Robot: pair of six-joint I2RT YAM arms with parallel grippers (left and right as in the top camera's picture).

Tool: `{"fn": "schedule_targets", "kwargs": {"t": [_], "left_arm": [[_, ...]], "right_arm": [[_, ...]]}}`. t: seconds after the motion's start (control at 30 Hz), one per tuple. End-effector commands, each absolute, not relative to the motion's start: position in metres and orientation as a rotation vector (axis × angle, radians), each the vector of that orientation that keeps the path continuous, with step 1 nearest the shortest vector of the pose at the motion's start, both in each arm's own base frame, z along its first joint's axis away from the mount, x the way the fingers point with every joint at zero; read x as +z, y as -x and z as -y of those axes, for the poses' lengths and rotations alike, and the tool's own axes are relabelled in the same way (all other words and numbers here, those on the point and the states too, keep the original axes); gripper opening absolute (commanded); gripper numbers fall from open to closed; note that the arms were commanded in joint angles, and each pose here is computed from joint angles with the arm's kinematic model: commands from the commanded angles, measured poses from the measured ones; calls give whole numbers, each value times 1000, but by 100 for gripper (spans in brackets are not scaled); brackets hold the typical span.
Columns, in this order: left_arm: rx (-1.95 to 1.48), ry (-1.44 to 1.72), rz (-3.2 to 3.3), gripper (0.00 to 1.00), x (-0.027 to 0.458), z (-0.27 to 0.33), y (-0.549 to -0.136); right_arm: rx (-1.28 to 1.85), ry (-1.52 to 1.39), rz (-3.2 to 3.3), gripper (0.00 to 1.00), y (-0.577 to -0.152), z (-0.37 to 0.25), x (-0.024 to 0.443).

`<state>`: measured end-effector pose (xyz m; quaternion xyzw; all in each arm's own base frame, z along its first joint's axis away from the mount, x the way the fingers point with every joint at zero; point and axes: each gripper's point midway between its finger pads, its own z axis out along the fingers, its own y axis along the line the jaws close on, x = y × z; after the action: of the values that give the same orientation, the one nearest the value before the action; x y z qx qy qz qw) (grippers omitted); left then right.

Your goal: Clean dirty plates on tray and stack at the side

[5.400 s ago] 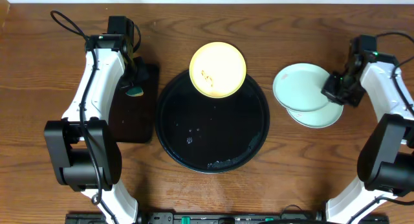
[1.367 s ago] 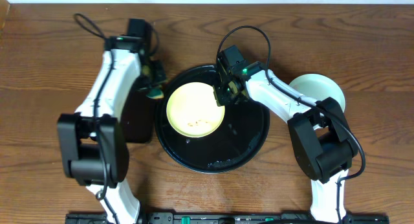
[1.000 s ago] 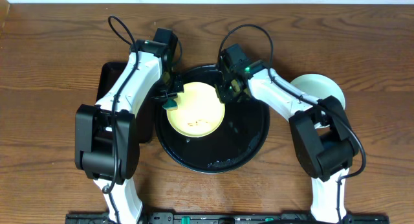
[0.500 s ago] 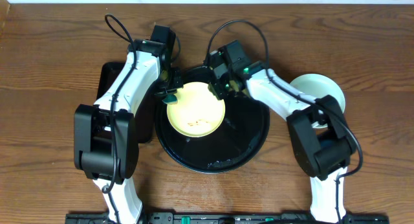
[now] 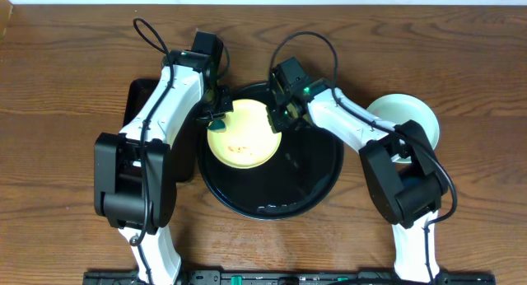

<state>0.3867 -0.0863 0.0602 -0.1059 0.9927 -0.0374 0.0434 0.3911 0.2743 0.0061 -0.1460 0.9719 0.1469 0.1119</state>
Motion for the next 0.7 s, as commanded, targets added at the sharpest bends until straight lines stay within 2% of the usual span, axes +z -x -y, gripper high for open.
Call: {"fn": "schedule_targets", "kwargs": {"t": [0.0,0.3,0.47,0.67], "left_arm": [[-153,348,-3038,8,62,92,-385],[-106,332,-3077,8,31,108,-367],[-66,328,-3051,8,9,108,-371],[-71,286,-3088,8,5,113,-363]], "right_arm": [[251,75,-2982,1,-387,-228,-15],[261,86,-2994,1,-387,-224,-15],[269,154,-2975,1,-387,-232,-14],[267,190,-2972,1,-385,-235,-14]]}}
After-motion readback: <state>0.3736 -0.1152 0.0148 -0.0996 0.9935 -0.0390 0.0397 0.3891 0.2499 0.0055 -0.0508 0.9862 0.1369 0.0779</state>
